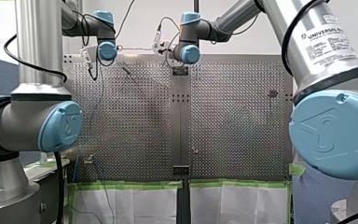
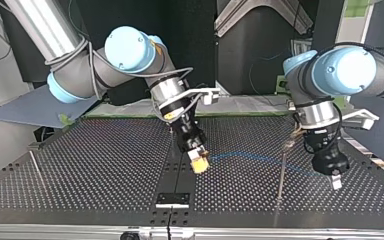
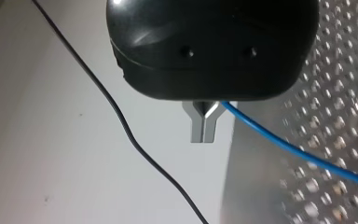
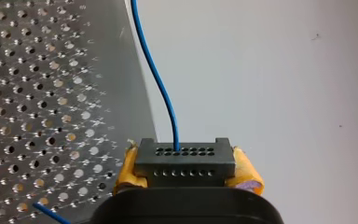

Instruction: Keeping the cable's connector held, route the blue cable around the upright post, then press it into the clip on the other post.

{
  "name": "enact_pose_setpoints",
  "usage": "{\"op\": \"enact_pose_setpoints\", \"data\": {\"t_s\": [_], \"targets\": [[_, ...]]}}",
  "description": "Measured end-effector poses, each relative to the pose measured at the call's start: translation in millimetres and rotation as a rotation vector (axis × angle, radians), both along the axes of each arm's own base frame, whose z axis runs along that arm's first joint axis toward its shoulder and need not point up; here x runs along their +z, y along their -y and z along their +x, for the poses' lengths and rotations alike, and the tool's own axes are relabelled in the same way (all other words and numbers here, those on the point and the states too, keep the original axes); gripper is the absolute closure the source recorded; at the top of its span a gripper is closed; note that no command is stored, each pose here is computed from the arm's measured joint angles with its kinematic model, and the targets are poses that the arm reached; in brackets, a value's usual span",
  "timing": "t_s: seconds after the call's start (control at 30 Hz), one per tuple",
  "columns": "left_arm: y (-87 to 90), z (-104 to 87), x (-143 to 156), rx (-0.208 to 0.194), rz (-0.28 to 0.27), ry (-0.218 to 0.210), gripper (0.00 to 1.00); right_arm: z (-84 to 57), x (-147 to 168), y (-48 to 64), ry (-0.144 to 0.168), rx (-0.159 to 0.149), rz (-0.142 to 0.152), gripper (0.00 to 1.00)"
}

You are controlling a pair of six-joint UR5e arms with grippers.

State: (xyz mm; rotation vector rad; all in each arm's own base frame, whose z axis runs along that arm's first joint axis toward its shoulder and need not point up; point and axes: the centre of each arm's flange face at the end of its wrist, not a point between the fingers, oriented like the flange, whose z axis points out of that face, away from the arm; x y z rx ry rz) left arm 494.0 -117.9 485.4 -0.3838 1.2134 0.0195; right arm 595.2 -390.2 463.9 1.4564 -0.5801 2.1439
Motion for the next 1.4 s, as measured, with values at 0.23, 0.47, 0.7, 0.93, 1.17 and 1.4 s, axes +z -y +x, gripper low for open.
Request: {"op": "enact_pose_setpoints", "data": {"t_s": [0.23,0.47,0.7,0.93,1.17,1.4], "targets": [[-30.6,22.9,-17.7,0.001,0.015,-0.034,1.0,17.0,-18.0,17.3,-0.008,0.004,0.004,1.0],[-39.5,43.6,-38.4,-0.036,0.027,-0.065,1.0,35.8,-34.7,33.1,-0.013,0.011,0.004,1.0],[-26.6,60.6,-66.9,-0.111,0.035,-0.112,1.0,48.2,-74.0,48.6,-0.041,0.005,0.031,1.0],[-19.0,79.4,-108.2,-0.184,0.034,-0.181,1.0,55.0,-112.4,58.4,-0.076,-0.002,0.06,1.0],[-15.2,92.0,-145.4,-0.205,0.023,-0.242,1.0,54.1,-126.9,64.8,-0.098,-0.015,0.067,1.0],[-14.2,95.7,-153.3,-0.21,-0.006,-0.24,1.0,55.3,-143.6,65.5,-0.131,-0.016,0.087,1.0]]}}
